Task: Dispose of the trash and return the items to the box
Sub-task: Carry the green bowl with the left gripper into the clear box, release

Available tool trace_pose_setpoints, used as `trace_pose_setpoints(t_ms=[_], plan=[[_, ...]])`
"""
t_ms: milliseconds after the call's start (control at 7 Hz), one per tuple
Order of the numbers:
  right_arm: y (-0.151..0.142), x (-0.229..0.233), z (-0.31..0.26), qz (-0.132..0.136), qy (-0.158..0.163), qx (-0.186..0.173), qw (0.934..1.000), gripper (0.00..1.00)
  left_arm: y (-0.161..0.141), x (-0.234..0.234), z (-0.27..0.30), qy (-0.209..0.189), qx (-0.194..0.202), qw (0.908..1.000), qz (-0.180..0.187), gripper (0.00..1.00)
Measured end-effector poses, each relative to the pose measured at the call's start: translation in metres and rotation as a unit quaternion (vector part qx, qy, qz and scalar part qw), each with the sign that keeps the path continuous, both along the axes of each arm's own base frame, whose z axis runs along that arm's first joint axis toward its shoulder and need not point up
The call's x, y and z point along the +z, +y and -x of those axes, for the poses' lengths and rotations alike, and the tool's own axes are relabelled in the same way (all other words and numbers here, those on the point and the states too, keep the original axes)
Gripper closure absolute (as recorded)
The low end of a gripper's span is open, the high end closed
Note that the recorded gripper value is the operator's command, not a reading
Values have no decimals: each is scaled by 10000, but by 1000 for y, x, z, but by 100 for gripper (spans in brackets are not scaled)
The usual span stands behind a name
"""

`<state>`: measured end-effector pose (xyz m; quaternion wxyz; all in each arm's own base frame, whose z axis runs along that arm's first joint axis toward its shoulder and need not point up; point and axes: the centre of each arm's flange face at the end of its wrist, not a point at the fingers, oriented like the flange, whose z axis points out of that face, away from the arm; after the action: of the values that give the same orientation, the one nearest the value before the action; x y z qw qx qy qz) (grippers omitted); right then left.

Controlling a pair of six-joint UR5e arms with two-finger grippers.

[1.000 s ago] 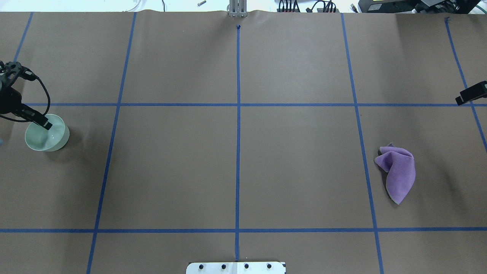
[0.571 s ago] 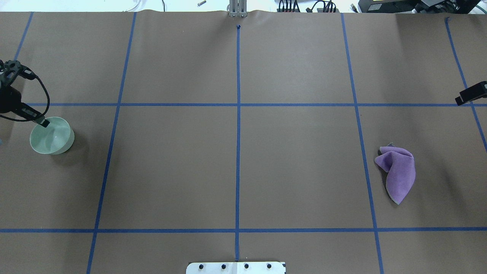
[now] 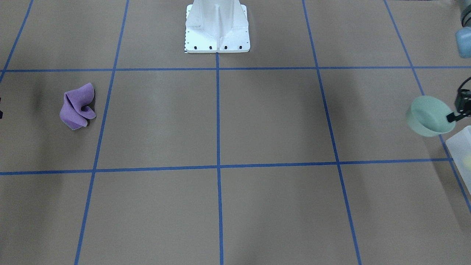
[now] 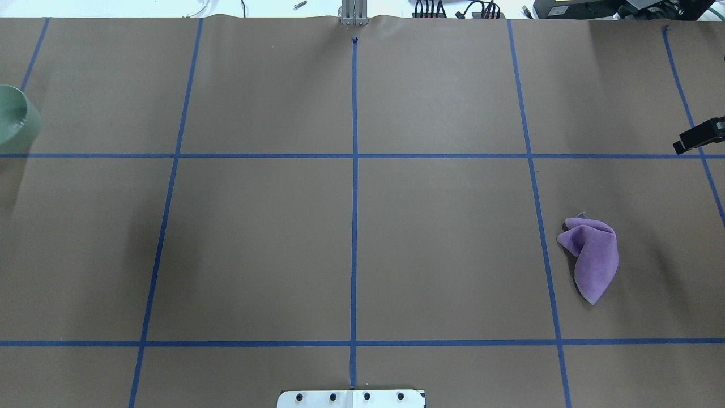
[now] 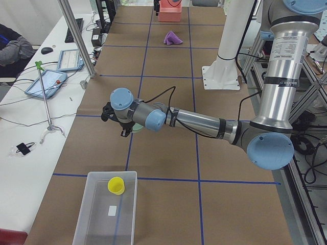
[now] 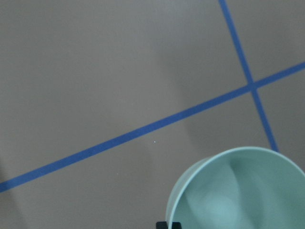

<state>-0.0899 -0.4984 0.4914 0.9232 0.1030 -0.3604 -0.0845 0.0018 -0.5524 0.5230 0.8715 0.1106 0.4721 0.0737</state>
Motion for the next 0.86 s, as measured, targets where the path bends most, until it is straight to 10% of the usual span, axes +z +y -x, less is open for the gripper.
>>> trace_pose_setpoints(t_ms=[857], plan=[[-2, -2, 0, -37, 34, 23, 10000, 0, -60, 210, 183, -934, 323, 9950, -166, 100]])
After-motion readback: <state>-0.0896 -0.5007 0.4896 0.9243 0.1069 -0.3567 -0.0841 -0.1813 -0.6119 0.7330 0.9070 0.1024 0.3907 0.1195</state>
